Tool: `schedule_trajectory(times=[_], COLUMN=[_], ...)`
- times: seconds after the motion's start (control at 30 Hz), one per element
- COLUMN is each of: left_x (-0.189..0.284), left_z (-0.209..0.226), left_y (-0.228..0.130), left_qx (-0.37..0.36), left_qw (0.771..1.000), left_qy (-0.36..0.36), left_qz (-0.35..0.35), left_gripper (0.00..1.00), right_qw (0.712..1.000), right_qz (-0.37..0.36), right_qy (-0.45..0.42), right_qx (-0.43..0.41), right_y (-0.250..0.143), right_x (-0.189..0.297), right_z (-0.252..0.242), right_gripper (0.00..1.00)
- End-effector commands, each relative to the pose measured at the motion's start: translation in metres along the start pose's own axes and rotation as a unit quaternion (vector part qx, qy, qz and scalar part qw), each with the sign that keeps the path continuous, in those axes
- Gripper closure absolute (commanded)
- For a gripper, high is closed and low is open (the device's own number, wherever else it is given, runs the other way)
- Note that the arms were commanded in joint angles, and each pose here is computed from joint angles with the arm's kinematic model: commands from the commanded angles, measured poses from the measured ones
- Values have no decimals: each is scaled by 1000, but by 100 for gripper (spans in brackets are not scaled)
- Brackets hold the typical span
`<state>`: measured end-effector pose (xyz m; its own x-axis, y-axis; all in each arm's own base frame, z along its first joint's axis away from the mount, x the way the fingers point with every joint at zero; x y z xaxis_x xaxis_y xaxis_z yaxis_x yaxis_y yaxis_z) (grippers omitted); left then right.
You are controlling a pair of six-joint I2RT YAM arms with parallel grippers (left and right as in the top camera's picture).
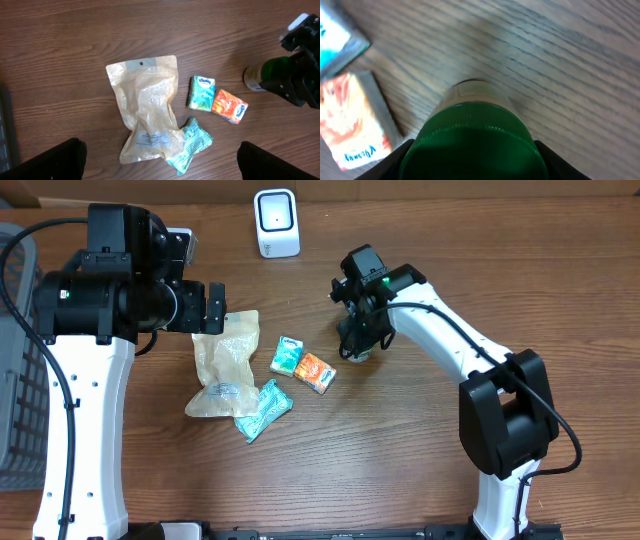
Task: Scan the item barcode
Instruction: 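Lower the right gripper onto the green-capped jar and close on it, then lift the green-capped jar off the table with the right gripper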
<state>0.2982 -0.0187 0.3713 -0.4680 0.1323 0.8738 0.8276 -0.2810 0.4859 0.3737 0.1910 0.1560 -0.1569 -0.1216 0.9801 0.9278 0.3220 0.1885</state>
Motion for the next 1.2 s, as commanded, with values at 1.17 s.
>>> schedule_trajectory(times=[1.17], left_x=[3], left_z=[0], left_y=[3], left_qx=[-8], left_qw=[1000], left_qy=[-1], left_qz=[-8], left_gripper=[0], right_qw=[996], right_qz=[-3], right_qy=[19], right_qx=[-90], right_y=[17], right_x=[57], right_z=[-1], right_gripper=[16])
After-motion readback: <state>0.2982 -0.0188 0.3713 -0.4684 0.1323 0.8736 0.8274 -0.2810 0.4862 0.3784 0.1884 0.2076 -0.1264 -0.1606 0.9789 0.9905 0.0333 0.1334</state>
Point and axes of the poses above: each gripper's point midway between its finger pads, its own x axis back along the fingers, its own z axis along the line the jaws close on, y = z × x, the point moved 10 cm from there along x, back along the fingers, and after that the axes turned 13 degrees about -x, right-handed, at the moved point
